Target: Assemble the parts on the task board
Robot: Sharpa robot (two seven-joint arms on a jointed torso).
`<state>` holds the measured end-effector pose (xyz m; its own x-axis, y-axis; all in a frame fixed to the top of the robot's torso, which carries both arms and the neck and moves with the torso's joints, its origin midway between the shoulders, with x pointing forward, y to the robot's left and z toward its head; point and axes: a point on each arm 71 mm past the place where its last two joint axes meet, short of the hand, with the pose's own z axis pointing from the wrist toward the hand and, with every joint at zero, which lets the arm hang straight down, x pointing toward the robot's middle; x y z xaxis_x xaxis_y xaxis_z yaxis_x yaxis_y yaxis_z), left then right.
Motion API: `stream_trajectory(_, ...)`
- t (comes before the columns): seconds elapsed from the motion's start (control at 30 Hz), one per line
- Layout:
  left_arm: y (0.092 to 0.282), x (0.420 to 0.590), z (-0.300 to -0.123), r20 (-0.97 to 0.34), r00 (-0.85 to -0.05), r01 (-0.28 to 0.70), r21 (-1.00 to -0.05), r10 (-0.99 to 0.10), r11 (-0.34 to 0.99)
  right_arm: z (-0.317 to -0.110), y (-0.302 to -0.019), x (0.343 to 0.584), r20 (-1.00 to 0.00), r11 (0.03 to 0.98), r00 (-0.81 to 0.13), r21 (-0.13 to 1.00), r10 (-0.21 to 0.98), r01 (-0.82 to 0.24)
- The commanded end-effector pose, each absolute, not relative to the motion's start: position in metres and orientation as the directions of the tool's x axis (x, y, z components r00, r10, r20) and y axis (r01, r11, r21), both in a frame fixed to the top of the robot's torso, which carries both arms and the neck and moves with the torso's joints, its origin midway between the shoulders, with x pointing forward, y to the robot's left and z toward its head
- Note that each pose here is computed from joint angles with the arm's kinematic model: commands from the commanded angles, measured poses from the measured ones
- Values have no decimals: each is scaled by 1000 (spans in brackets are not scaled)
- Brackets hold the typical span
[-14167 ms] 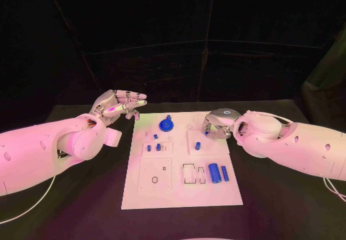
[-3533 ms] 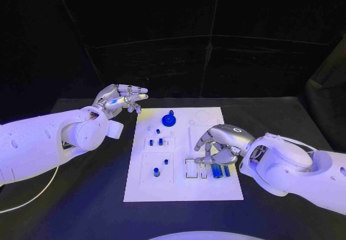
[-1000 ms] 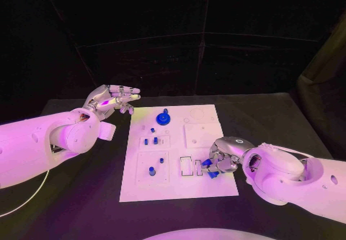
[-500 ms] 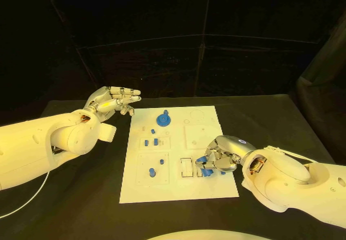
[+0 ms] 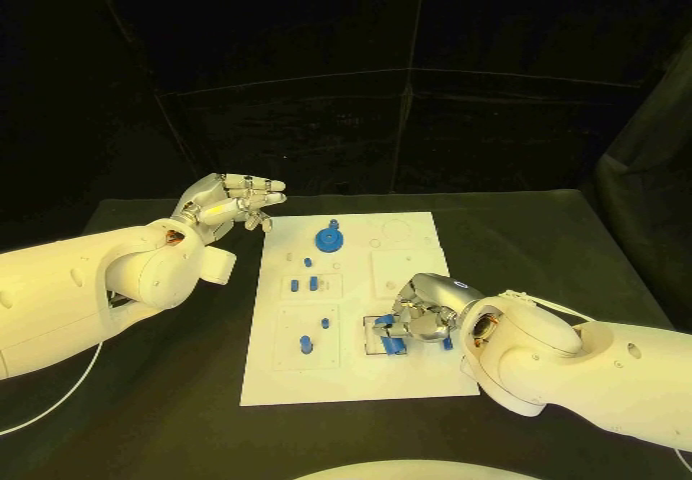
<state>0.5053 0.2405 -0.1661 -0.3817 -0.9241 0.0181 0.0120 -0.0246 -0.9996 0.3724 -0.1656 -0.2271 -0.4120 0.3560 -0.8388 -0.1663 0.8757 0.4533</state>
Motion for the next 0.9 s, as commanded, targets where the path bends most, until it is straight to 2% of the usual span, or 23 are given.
stream_trajectory(0.03, 238, 505, -165, 27, -395, 12, -999, -918, -34, -229, -164, 375, -839, 883, -418, 443, 349, -152)
stream_trajectory(0.47, 238, 505, -165, 27, -396, 12, -999, -918, -35, -231, -156, 378, -855, 892, -417, 412, 308, -185)
stream_trajectory(0.9, 239, 505, -165, 27, -394, 12, -999, -918, -35, -225, -156, 373, -864, 883, -389, 420, 319, -209)
